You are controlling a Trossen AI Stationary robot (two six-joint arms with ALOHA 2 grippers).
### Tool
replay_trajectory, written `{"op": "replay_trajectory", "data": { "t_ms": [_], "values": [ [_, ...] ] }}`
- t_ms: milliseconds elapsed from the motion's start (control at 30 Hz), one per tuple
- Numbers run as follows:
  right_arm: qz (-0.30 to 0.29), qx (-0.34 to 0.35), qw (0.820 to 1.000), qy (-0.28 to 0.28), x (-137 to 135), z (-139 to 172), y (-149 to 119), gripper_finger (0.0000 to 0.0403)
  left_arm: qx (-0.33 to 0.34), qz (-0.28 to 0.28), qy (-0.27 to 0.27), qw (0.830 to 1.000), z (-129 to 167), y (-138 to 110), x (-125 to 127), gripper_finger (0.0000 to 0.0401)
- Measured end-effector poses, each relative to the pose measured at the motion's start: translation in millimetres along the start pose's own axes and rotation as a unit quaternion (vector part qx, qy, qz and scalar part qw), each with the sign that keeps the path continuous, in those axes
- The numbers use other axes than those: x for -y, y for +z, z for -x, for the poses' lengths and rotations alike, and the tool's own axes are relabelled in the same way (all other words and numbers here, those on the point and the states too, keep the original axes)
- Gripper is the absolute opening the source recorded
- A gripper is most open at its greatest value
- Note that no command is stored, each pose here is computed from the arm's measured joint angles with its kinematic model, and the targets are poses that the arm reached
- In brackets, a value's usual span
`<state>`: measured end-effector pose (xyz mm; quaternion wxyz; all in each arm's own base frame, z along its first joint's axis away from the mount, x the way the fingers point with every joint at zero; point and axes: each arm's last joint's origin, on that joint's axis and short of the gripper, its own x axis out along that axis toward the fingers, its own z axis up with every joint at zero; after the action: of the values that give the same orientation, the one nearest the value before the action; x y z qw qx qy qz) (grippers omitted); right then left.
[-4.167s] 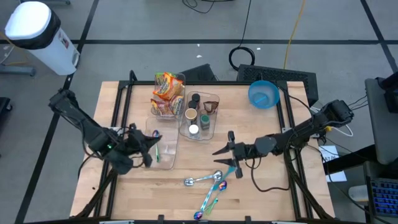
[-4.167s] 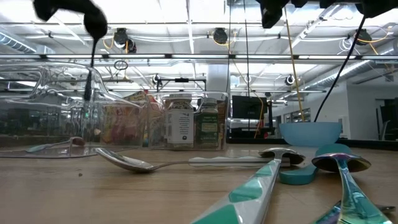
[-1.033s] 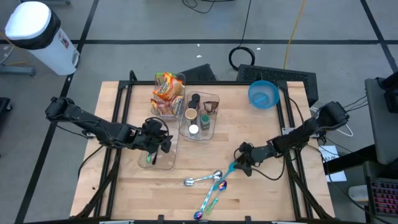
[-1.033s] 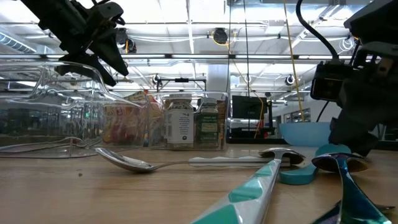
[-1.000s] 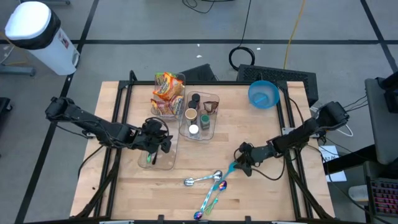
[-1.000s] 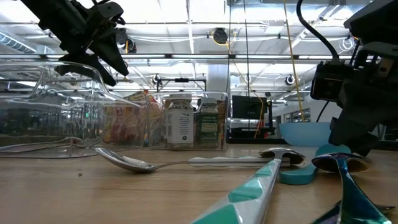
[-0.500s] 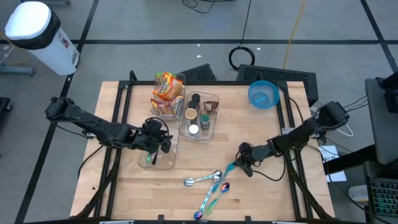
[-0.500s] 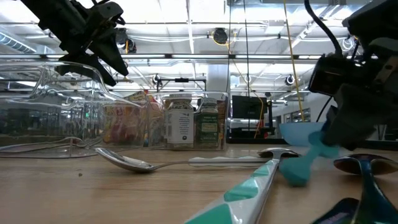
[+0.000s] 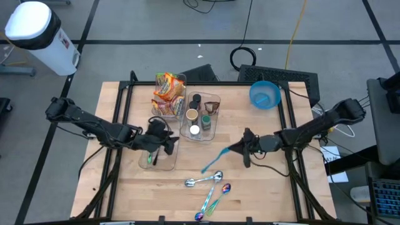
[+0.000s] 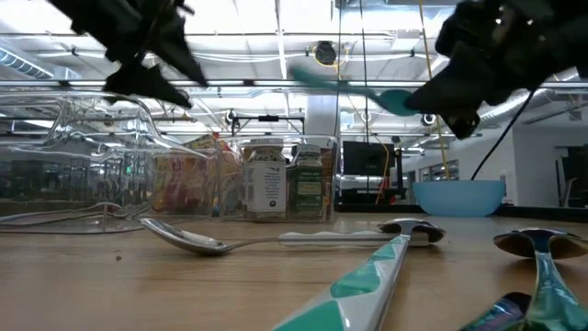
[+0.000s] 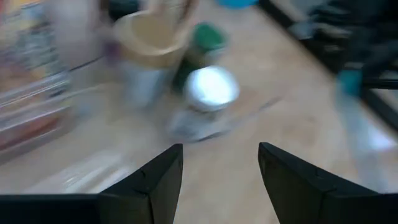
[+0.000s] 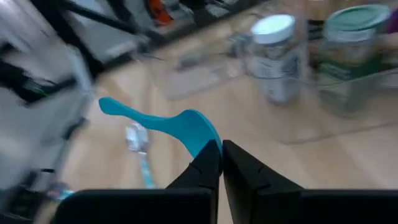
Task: Pick & Place Food Item
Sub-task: Put the blue spoon into the bottom transparent bin
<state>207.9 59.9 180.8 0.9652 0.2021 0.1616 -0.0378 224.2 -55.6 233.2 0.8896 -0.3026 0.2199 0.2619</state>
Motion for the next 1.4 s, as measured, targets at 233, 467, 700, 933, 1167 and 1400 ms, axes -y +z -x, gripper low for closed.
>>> {"op": "replay_trajectory", "data": {
  "t_ms": [233,467,700,933,1167,1400],
  "values": [
    [0.083,-0.045,0.993,-0.071,-22,-11,47,0.0001,0.04,-0.043,-0.147,0.987,0,13,27,0.0216],
    [0.15,-0.044,0.984,-0.082,-38,-39,54,0.0001,0.036,-0.092,-0.227,0.969,-30,-5,49,0.0216],
    [0.177,-0.059,0.979,-0.087,-41,-52,51,0.0,-0.023,-0.113,-0.294,0.949,-69,-9,73,0.0216],
    [0.176,-0.044,0.98,-0.084,-43,-52,55,0.0,-0.084,-0.166,-0.267,0.946,-98,-20,90,0.0216],
    [0.177,-0.04,0.98,-0.086,-42,-52,55,0.0,-0.089,-0.178,-0.247,0.948,-110,-14,93,0.0216],
    [0.177,-0.045,0.98,-0.084,-42,-51,55,0.0,-0.097,-0.178,-0.231,0.952,-109,-11,89,0.0156]
  ]
}}
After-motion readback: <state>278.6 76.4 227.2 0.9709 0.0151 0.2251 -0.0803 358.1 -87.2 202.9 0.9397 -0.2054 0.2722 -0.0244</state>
